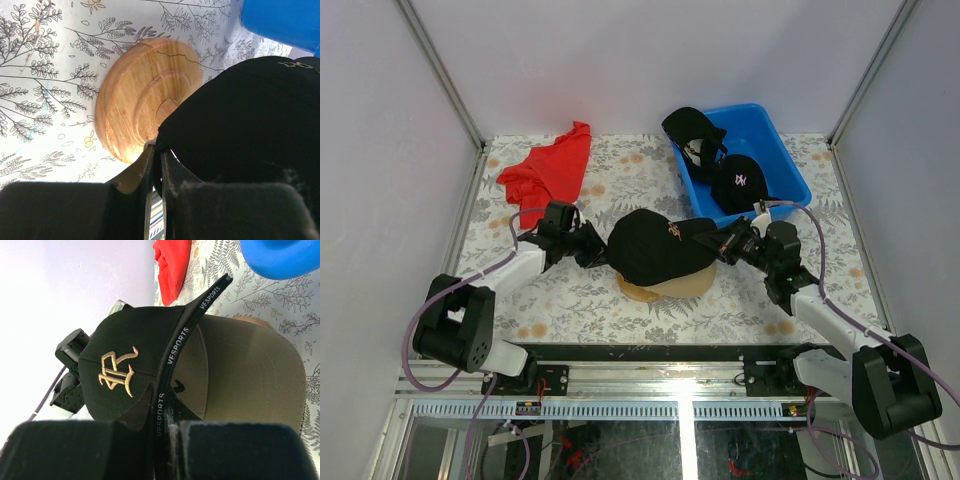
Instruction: Stack the hats
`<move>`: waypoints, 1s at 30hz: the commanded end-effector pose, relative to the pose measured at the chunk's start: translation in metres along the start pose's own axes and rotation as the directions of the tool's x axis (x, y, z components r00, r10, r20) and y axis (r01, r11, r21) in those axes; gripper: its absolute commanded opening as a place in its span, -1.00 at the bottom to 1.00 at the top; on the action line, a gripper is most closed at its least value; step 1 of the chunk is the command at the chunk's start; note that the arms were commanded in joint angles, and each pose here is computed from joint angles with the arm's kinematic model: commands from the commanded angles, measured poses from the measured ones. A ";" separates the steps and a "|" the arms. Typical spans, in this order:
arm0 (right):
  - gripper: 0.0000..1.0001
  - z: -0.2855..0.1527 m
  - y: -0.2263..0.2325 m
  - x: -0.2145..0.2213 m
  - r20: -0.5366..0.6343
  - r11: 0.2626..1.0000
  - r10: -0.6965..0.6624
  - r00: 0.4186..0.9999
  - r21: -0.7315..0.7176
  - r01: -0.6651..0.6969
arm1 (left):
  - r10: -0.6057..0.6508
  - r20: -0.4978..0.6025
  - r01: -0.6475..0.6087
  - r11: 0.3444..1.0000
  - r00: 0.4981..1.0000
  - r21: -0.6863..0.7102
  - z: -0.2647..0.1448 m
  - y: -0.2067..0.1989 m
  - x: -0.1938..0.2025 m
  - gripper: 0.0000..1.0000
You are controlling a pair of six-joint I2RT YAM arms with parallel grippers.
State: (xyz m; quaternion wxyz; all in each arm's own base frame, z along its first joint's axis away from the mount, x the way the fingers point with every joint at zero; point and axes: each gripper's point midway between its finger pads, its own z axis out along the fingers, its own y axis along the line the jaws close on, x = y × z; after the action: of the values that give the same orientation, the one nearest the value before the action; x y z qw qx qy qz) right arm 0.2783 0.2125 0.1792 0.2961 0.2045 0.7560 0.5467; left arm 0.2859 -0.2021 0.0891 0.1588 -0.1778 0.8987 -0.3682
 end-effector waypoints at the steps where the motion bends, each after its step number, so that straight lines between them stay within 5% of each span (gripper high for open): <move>1: -1.00 -0.014 -0.079 0.030 -0.129 0.959 -0.054 0.990 0.271 0.088 | -0.013 -0.042 0.008 0.992 0.999 -0.127 0.009 0.042 0.016 -0.88; 7: -1.00 -0.021 -0.112 0.036 -0.217 0.899 -0.110 0.970 0.395 0.190 | -0.025 -0.065 0.015 0.989 0.998 -0.144 0.010 0.050 0.024 -0.89; 14: -1.00 0.001 -0.120 0.028 -0.260 0.881 -0.189 0.947 0.382 0.281 | -0.059 -0.072 0.043 0.978 0.996 -0.205 -0.002 0.068 0.041 -0.91; 23: -1.00 0.041 -0.081 0.003 -0.279 0.888 -0.256 0.926 0.310 0.339 | -0.083 -0.036 0.069 0.957 0.996 -0.281 -0.027 0.085 0.056 -0.92; 30: -0.39 0.008 -0.077 0.022 -0.326 0.886 -0.190 0.926 0.351 0.304 | -0.090 -0.033 0.078 0.958 0.995 -0.277 -0.022 0.080 0.049 -0.92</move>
State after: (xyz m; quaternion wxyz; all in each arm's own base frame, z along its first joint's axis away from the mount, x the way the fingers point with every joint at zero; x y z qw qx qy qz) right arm 0.3138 0.2422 0.1700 0.2840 0.0647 0.8298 0.4760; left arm 0.2565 -0.1821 0.0858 0.1772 -0.1970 0.9013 -0.3428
